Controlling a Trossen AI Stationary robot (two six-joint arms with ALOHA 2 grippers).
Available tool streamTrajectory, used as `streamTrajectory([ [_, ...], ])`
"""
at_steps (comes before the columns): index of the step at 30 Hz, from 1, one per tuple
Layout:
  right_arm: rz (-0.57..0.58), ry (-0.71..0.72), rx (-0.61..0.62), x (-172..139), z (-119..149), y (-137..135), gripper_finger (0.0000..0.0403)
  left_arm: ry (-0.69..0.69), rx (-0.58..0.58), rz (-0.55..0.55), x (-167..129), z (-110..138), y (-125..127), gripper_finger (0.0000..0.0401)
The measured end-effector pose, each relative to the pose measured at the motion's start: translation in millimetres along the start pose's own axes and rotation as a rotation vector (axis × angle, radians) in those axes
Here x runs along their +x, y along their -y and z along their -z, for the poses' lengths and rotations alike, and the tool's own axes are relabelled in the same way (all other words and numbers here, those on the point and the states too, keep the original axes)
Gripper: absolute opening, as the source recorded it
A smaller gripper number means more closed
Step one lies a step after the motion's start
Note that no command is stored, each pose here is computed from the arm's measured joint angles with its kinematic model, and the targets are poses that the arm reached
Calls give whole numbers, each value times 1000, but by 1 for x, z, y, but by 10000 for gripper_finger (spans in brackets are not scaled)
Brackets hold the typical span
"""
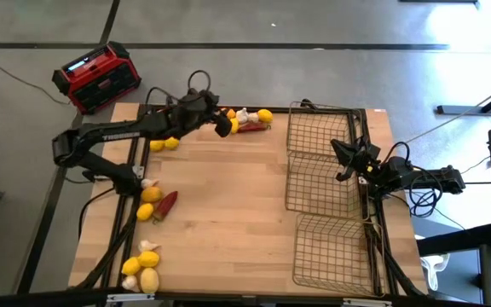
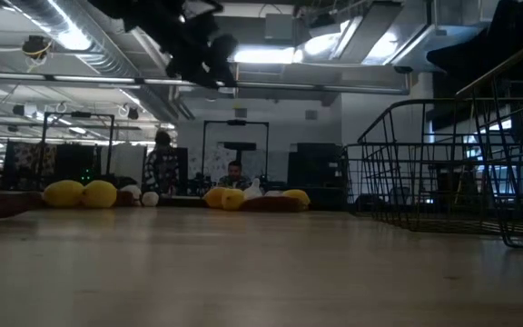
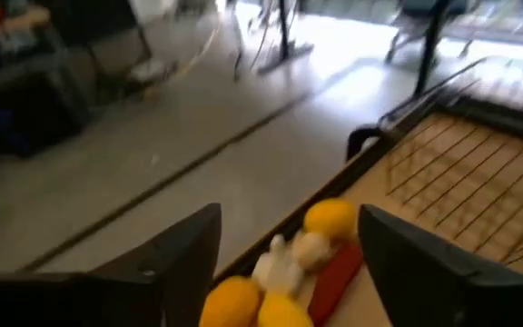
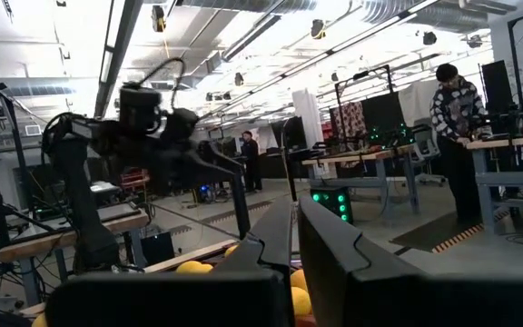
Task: Sort produce into baskets
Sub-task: Put the yellow lemon into the top wire basket
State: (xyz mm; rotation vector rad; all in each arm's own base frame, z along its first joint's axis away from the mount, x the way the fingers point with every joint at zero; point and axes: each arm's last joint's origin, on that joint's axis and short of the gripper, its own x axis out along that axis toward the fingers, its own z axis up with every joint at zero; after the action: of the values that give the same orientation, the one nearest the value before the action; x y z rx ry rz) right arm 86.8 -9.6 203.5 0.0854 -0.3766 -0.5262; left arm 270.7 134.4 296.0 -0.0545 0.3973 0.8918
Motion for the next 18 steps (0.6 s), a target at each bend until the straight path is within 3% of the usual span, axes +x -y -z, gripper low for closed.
streamTrajectory([
  [18, 0, -4, 20, 0, 0, 0, 26, -247, 134, -43, 66, 59, 16, 267],
])
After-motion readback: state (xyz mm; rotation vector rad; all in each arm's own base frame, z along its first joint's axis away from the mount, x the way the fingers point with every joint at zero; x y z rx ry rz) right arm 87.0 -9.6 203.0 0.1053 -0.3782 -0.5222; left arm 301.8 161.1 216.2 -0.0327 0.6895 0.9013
